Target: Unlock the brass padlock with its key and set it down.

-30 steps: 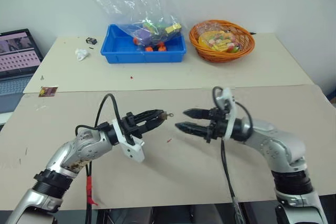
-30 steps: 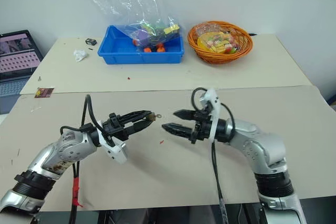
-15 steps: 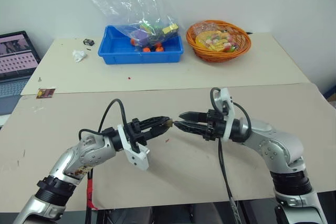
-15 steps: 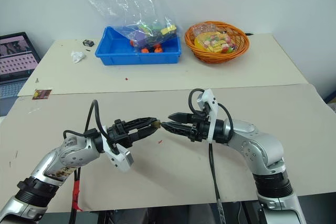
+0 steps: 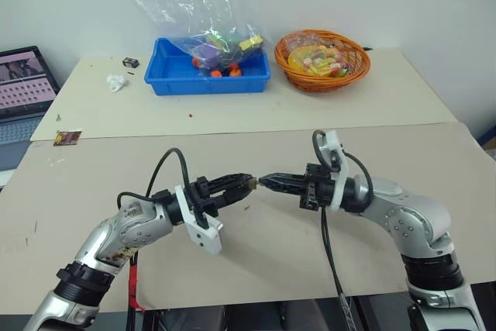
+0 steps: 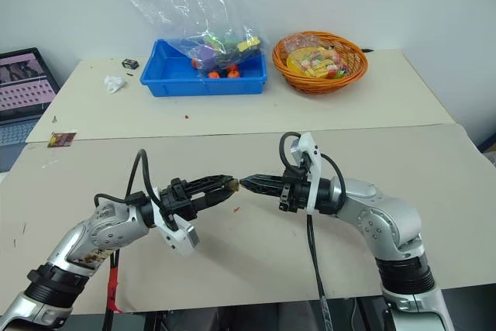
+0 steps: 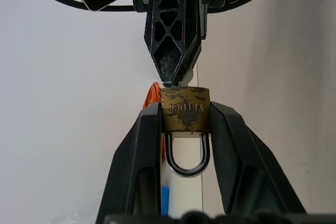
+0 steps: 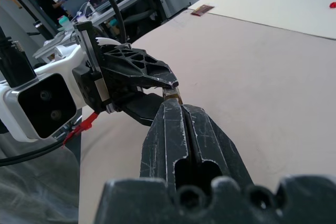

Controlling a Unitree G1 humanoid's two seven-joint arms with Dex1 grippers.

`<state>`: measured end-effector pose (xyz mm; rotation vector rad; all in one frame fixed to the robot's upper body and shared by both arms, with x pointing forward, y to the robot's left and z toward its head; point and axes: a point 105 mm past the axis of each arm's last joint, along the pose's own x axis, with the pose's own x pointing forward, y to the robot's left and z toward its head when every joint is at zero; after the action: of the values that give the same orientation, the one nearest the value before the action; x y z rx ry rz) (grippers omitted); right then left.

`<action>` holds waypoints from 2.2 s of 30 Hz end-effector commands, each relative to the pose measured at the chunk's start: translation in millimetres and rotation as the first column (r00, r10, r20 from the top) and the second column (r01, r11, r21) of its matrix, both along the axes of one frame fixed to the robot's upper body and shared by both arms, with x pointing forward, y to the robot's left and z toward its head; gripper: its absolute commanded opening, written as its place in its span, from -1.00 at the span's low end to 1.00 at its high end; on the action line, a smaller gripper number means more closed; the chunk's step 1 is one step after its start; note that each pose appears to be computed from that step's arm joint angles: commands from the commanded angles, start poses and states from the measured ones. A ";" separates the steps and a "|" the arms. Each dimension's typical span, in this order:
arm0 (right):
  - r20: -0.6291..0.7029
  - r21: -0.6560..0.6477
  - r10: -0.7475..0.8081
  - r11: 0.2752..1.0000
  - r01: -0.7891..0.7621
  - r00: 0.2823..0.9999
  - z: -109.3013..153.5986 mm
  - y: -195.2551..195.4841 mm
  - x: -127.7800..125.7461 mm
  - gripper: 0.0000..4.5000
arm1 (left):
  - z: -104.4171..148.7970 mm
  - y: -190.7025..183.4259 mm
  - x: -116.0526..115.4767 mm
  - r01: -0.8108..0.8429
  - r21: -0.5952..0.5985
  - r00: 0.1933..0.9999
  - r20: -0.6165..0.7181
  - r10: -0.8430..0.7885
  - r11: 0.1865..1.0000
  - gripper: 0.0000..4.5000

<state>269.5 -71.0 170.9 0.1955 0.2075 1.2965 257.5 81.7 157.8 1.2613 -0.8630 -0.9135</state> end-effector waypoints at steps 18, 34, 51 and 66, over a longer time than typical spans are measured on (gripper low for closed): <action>-0.195 -0.013 0.062 0.998 -0.066 0.979 3.0 2.0 -12.6 -0.99 | 23.5 -7.8 -3.8 0.080 -0.029 0.954 0.292 -0.068 0.996 -0.64; 0.051 -0.128 0.106 0.987 -0.098 0.993 12.4 2.0 -13.9 -0.06 | 1.8 -14.7 -7.6 0.104 -0.031 0.994 0.043 -0.103 0.994 -0.64; 0.017 -0.112 0.092 0.990 -0.090 0.996 5.0 8.4 -16.1 -0.93 | 6.0 -17.8 -4.7 0.085 -0.056 0.996 0.031 -0.084 0.995 -0.64; 0.011 -0.136 0.100 0.986 -0.098 0.995 1.0 7.8 -15.4 -0.94 | -0.6 4.4 8.1 0.015 -0.058 0.993 -0.117 -0.021 0.998 0.75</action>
<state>258.3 -65.2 161.3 0.0784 0.3336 1.3449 261.1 76.9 153.0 1.1404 -0.8243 -0.9876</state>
